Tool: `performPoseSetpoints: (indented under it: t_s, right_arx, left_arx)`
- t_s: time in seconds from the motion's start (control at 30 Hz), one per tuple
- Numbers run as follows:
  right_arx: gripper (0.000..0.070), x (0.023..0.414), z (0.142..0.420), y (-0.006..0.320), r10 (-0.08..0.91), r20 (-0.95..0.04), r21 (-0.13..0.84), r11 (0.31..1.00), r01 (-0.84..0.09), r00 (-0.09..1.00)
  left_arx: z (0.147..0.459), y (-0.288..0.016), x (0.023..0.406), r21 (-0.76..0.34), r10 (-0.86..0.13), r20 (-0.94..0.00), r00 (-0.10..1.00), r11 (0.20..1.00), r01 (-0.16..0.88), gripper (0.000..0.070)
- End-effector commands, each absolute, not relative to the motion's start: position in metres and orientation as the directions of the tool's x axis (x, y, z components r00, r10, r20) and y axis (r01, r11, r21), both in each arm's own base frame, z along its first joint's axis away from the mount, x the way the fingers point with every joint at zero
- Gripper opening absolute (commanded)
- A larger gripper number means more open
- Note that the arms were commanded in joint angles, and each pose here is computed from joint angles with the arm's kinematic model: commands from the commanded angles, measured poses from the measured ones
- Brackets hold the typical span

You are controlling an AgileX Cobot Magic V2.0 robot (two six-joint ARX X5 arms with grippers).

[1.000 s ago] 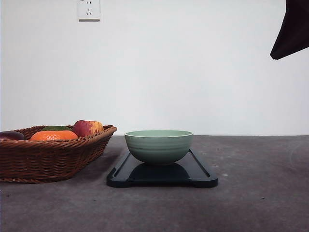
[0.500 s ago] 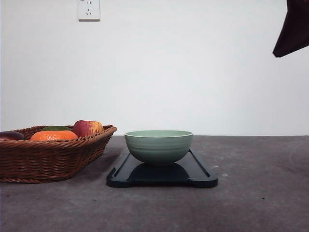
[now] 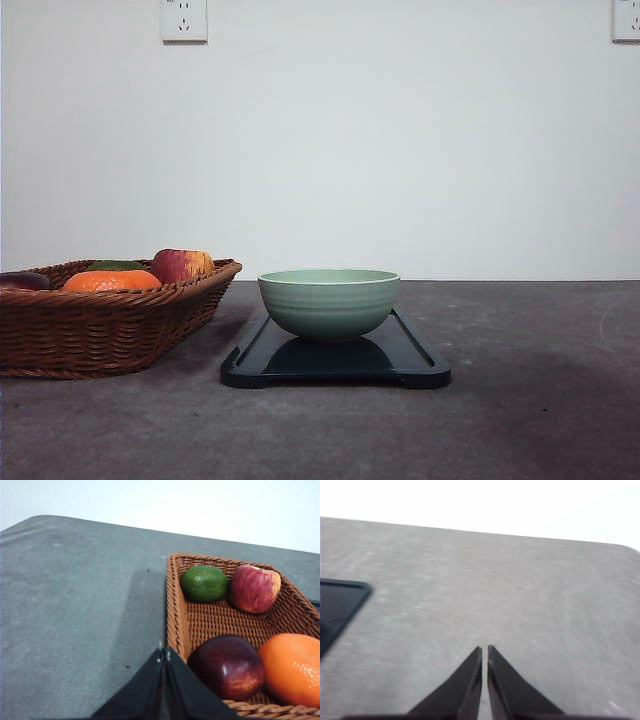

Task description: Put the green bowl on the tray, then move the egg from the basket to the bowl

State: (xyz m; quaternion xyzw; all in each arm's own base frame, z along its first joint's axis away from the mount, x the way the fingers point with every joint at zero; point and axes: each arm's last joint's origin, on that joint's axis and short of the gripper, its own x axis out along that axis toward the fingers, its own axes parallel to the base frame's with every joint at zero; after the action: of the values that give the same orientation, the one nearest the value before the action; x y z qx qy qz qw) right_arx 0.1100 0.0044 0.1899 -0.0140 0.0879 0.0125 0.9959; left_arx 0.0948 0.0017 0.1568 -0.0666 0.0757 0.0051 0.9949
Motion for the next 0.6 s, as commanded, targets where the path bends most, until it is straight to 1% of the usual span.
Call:
performPoseSetpoints:
  t_s: [0.0,0.2,0.57]
  right_arx:
    - [0.001,0.107,0.185,0.003,0.014,-0.129,-0.021,1.0,-0.017,0.991]
    - [0.001,0.1,0.161,0.002,0.006,-0.071,0.019,1.0,-0.005,0.997]
    - [0.001,0.097,0.16,0.002,0.004,-0.066,0.024,1.0,-0.002,0.998]
  left_arx:
    - [0.15,0.002,0.096,-0.12,0.002,-0.169,0.986,0.993,-0.023,0.0]
    - [0.15,0.002,0.096,-0.12,0.002,-0.169,0.986,0.993,-0.023,0.0]
    - [0.15,0.002,0.096,-0.12,0.003,-0.169,0.986,0.993,-0.023,0.0]
